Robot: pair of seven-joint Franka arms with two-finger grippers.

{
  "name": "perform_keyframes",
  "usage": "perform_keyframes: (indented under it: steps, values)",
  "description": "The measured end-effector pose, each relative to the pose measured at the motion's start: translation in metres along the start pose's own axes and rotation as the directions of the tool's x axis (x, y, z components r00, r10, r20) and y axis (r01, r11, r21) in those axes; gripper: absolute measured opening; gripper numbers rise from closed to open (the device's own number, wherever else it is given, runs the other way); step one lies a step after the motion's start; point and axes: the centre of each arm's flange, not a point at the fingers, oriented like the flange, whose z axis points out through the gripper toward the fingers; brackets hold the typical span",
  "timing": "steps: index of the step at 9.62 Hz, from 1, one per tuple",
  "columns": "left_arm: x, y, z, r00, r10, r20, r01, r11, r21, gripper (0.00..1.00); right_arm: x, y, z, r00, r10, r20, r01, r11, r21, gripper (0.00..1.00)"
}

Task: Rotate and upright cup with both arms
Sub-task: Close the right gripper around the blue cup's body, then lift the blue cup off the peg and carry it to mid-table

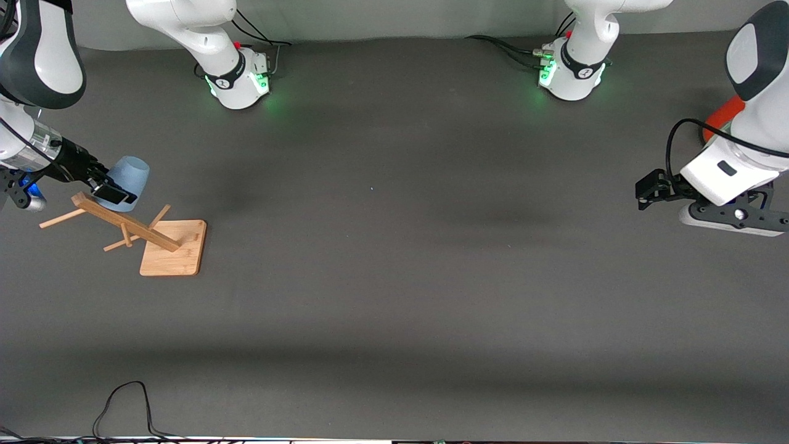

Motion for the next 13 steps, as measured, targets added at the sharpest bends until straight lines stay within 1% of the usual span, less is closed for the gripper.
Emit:
perform_keyframes:
  steps: [2,4,8,11,13]
  values:
    - [0.000,0.000,0.000,1.000,0.001,0.001,-0.001,1.000,0.000,1.00,-0.002,-0.001,-0.002,1.000,0.002,0.002,-0.002,1.000,0.000,0.82]
    - [0.000,0.000,0.000,1.000,0.001,0.001,-0.001,1.000,0.000,1.00,-0.021,-0.013,-0.019,1.000,0.017,0.018,-0.017,1.000,-0.005,0.82]
    - [0.000,0.000,0.000,1.000,0.002,0.002,-0.002,1.000,0.000,1.00,-0.101,-0.056,-0.070,0.996,0.080,0.036,-0.080,0.997,-0.006,0.82]
    - [0.000,0.000,0.000,1.000,0.002,0.002,-0.002,1.000,0.000,1.00,-0.160,-0.101,-0.081,0.986,0.162,0.034,-0.162,0.987,-0.018,0.82]
    - [0.000,0.000,0.001,1.000,0.002,0.002,-0.002,1.000,0.000,1.00,-0.217,-0.153,-0.074,0.968,0.252,0.020,-0.251,0.967,-0.028,0.82]
